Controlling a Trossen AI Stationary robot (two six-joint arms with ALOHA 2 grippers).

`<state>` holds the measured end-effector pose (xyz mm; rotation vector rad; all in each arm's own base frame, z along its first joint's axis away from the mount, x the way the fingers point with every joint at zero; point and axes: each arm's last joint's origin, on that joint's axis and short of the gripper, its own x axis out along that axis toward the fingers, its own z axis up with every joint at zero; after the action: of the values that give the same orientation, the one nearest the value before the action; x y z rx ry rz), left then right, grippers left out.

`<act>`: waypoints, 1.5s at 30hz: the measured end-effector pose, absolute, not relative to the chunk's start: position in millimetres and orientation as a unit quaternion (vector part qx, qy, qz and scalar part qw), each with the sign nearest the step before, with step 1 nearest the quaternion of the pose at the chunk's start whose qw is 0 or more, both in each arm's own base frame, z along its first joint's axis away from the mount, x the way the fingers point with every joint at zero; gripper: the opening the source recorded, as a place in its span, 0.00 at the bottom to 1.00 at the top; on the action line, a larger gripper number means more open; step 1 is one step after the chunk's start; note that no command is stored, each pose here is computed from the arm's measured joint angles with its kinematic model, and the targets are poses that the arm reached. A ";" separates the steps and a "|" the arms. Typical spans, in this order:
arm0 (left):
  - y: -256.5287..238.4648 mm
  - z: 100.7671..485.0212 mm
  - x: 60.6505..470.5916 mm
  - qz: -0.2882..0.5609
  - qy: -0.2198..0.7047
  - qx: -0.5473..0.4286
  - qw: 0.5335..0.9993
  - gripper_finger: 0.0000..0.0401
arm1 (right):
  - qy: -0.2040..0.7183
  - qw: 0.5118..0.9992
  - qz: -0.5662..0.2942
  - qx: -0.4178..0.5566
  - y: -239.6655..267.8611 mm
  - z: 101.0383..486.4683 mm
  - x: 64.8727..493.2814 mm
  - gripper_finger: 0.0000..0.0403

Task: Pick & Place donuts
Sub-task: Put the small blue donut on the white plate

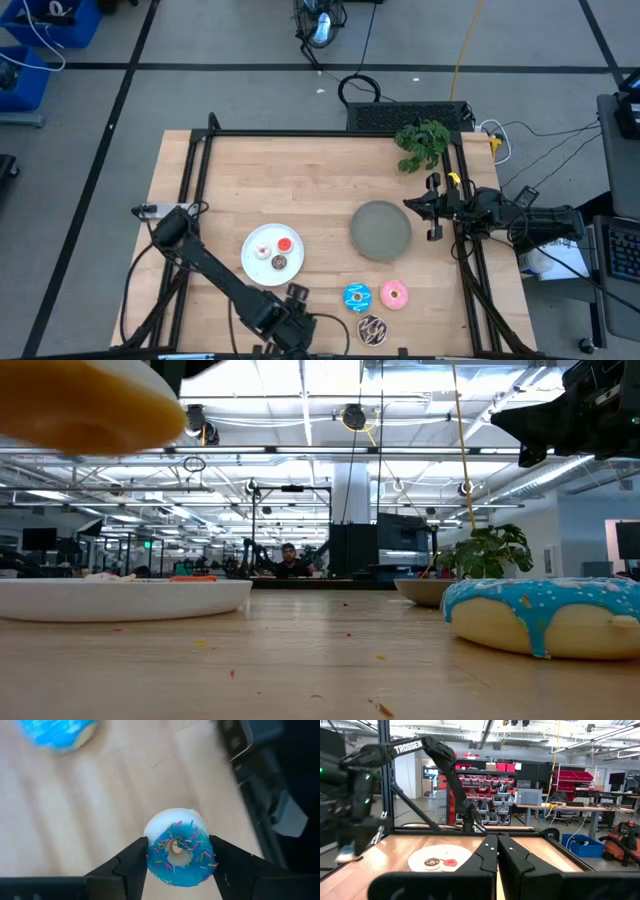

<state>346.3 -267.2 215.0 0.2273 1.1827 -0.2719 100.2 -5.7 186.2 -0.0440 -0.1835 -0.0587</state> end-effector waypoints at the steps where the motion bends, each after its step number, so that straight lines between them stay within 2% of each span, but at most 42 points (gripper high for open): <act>1: -263.6 221.1 342.1 -0.115 0.561 0.105 0.813 0.51 | -0.091 0.995 -0.029 -0.022 -5.7 186.1 100.3 0.00; 8: -236.2 267.4 308.5 -0.031 0.606 0.063 0.792 0.51 | -0.091 0.995 -0.029 -0.022 -5.7 186.0 100.3 0.00; 18: -228.5 327.1 265.3 -0.014 0.553 0.003 0.833 0.43 | -0.092 0.995 -0.029 -0.022 -5.7 186.1 100.3 0.00; 22: -219.6 342.8 241.7 0.034 0.551 -0.006 0.834 0.40 | -0.091 0.995 -0.029 -0.022 -5.7 186.1 100.3 0.00; 28: -203.9 358.3 207.7 0.127 0.548 -0.005 0.827 0.38 | -0.091 0.995 -0.028 -0.022 -5.6 186.0 100.3 0.00; 32: -205.6 363.8 198.2 0.130 0.530 -0.009 0.838 0.38 | -0.092 0.995 -0.028 -0.022 -5.6 186.2 100.2 0.00; 39: -205.1 364.5 197.9 0.143 0.521 -0.024 0.841 0.38 | -0.091 0.995 -0.029 -0.022 -5.7 186.1 100.3 0.00; 45: -193.3 358.3 209.2 0.170 0.539 -0.051 0.823 0.38 | -0.091 0.995 -0.029 -0.022 -5.6 186.1 100.3 0.00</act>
<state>209.2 -193.3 358.3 -0.1092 1.1475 0.3610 100.3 -5.6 186.1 -0.0438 -0.1831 -0.0573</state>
